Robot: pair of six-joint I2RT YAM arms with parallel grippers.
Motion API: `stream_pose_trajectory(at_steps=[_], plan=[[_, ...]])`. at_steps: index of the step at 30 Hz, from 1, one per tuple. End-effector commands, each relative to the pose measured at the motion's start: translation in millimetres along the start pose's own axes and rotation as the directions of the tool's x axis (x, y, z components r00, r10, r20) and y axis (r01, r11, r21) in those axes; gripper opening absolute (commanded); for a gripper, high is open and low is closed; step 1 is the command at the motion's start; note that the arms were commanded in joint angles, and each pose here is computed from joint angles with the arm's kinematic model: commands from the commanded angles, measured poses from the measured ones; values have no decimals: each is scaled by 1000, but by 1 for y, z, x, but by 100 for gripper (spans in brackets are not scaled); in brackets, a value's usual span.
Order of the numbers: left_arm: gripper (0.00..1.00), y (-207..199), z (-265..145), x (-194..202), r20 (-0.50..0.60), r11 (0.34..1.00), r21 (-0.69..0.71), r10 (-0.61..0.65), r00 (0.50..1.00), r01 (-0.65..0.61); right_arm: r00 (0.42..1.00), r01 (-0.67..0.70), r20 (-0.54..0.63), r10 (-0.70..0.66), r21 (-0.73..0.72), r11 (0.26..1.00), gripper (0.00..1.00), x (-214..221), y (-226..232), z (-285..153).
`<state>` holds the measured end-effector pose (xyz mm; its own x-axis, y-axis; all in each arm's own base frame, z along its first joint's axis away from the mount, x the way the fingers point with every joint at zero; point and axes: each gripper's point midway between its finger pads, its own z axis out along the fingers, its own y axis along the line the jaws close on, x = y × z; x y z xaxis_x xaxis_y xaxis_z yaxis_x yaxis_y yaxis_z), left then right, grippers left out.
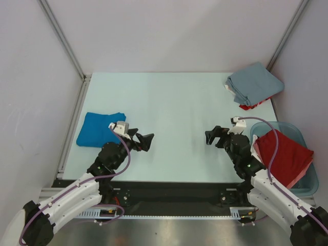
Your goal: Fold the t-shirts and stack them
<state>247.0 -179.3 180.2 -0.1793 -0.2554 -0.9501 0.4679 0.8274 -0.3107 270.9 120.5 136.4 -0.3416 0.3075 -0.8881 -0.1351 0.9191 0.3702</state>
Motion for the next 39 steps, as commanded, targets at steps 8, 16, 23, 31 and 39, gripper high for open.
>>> stream_pose_trajectory(at_steps=[8, 16, 23, 31, 39], plan=[[100, -7, 1, -9, 35, 999, 36, 8, 999, -10, 999, -28, 31, 33, -143, 989, 100, -16, 29, -5], [100, -7, 0, -10, 39, 999, 36, -1, 999, 0, 999, -53, 3, 53, -96, 994, 100, -36, 33, -10], [100, -6, 1, -9, 41, 1000, 26, -6, 999, 5, 986, -140, 140, 95, 367, 919, 100, -102, -29, -53], [100, -8, 1, -8, 33, 999, 36, -17, 999, 16, 951, -290, 216, 223, 872, 395, 100, -104, -128, -124], [100, -9, 3, -5, 20, 999, 43, -22, 1000, 21, 924, -282, 201, 326, 933, 223, 81, -67, -162, -148]])
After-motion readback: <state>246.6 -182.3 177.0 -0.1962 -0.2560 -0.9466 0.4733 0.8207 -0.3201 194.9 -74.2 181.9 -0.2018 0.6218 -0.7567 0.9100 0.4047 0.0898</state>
